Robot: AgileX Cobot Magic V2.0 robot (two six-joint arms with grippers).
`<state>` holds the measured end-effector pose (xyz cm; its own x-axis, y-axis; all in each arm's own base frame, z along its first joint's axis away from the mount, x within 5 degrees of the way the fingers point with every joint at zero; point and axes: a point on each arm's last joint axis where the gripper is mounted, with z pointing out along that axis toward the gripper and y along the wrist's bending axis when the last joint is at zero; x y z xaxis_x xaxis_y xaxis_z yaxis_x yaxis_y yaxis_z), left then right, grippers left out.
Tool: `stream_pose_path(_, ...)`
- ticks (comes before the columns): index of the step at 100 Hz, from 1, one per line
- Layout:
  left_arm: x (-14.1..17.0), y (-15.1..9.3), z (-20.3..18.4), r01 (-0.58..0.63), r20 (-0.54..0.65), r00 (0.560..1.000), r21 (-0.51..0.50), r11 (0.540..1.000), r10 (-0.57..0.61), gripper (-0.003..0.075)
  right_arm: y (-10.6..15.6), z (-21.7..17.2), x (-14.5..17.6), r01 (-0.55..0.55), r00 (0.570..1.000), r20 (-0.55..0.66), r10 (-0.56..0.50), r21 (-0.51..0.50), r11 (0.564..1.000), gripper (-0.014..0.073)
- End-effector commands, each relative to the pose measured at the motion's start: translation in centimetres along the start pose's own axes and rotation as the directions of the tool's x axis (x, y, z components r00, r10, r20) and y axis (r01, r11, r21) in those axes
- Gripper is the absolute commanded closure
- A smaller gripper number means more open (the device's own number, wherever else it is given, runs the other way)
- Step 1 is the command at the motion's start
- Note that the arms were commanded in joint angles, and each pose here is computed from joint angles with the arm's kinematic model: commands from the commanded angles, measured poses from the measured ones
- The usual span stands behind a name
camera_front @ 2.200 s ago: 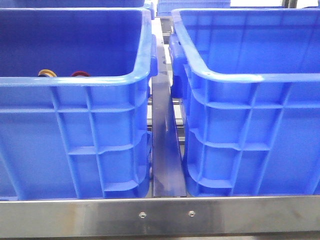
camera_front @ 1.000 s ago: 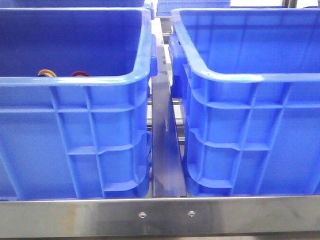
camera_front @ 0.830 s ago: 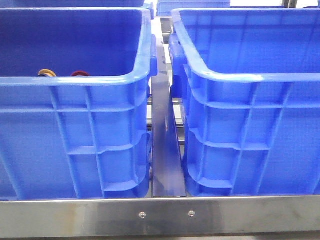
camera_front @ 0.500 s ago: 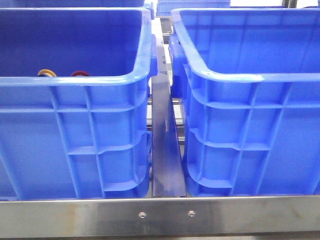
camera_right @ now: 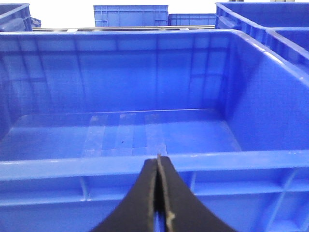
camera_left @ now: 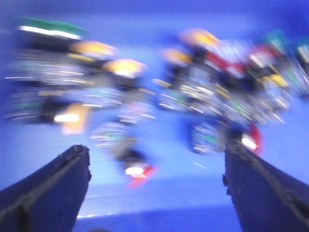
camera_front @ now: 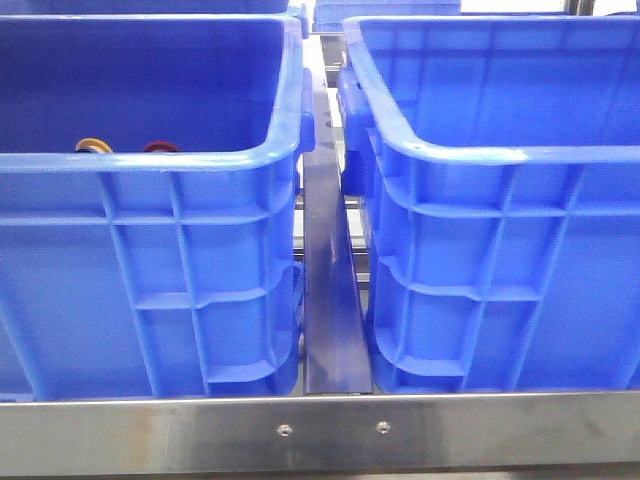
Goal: Pick red and yellow buttons and place in box
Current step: 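Lower the left gripper into the button bin and grasp a yellow-capped button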
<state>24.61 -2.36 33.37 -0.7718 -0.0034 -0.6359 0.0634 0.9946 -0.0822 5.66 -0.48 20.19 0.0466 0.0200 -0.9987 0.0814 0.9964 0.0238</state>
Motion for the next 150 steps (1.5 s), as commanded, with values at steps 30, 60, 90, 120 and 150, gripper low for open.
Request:
stream_pose_path(30, -5.5, -3.1, 4.9, -0.096, -0.133, 0.986, 0.046, 0.994, 0.102, 0.0174, 0.1, -0.2, -0.6, 0.005, 0.996, 0.089, -0.005, -0.005, 1.0, 0.0697)
stream_pose_path(60, -7.4, -3.4, 9.5, -0.098, -0.237, 0.966, 0.042, 0.994, 0.105, 0.0174, 0.1, -0.2, -0.6, 0.005, 0.996, 0.089, -0.005, -0.005, 1.0, 0.0697)
stream_pose_path(90, -7.3, -3.4, 13.2, -0.095, -0.299, 0.949, 0.039, 0.995, 0.103, 0.0174, 0.1, -0.2, -0.6, 0.005, 0.996, 0.089, -0.005, -0.005, 1.0, 0.0697)
stream_pose_path(120, -7.4, -3.4, 13.6, -0.095, -0.284, 0.953, 0.039, 0.995, 0.102, 0.0332, 0.1, -0.2, -0.6, 0.005, 0.996, 0.089, -0.005, -0.005, 1.0, 0.0697)
stream_pose_path(150, -7.7, -3.5, 13.5, -0.087, -0.255, 0.962, 0.046, 0.995, 0.096, 0.0598, 0.1, -0.2, -0.6, 0.005, 0.996, 0.089, -0.005, -0.005, 1.0, 0.0697)
